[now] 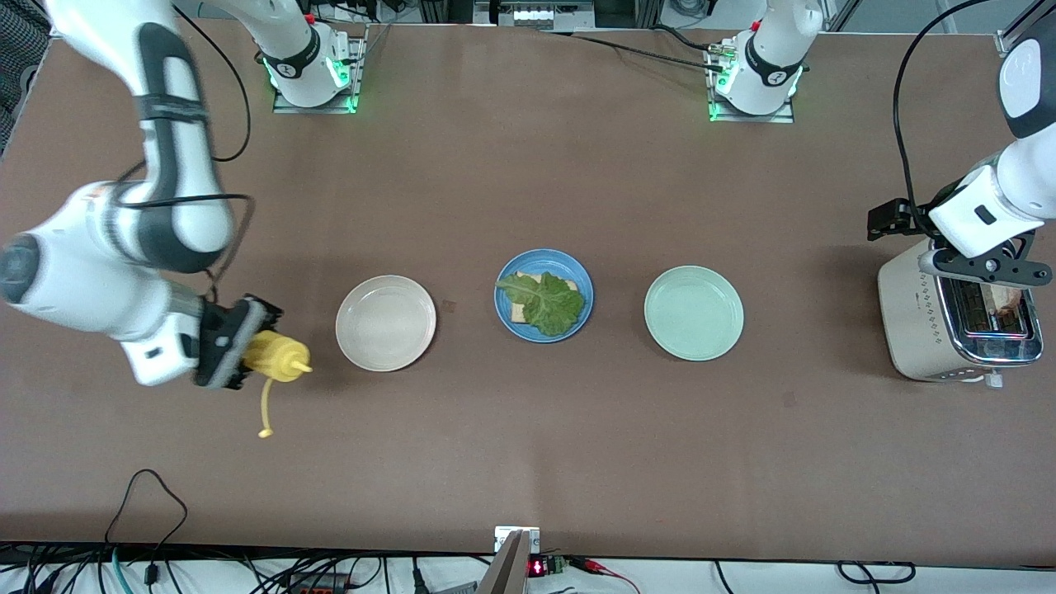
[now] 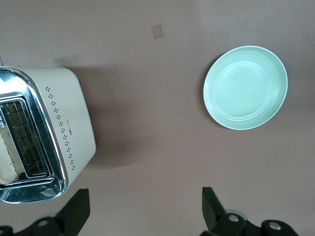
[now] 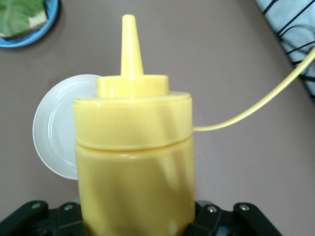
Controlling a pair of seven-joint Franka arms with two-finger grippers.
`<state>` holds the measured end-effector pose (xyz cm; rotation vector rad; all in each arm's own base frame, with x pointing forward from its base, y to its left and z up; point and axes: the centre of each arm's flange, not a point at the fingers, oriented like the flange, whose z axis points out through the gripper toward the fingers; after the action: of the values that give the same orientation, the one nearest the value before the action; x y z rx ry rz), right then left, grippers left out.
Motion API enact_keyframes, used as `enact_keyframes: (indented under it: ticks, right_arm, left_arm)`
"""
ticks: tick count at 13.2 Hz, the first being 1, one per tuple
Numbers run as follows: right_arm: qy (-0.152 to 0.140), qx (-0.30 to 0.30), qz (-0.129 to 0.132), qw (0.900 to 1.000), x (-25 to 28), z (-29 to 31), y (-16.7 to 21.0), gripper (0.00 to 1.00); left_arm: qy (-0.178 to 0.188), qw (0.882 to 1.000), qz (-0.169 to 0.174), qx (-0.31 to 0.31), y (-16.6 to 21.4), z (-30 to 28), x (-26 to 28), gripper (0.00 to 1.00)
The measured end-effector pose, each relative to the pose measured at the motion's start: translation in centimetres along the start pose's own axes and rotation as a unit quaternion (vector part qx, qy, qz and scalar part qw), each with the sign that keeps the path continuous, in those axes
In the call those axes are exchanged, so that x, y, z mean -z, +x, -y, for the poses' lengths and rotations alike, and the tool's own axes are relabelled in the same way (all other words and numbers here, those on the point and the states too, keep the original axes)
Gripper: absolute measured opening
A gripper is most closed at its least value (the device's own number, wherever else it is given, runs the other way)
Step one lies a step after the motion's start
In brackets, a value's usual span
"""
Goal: Make sandwich in blue plate with both arms
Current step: 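Carry the yellow bottle back beside the white plate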
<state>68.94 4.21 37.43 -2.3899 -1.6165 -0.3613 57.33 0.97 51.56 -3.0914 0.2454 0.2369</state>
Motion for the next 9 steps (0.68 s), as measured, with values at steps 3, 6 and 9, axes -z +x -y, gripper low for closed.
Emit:
enact_keyframes:
  ticks: [3,6,9]
  right_arm:
    - [-0.003,0.045,-0.091,0.995,0.6,-2.2,-7.0,0.45]
    - [0.014,0.065,-0.157,0.985,-0.5,-2.7,-13.0,0.45]
    - [0.034,0.082,-0.233,0.968,-1.8,-1.8,-18.7,0.45]
  left_arm:
    - [0.000,1.000,0.000,0.000,0.0,0.0,0.0,1.00]
    - [0.000,1.000,0.000,0.000,0.0,0.0,0.0,1.00]
    - [0.000,1.000,0.000,0.000,0.0,0.0,0.0,1.00]
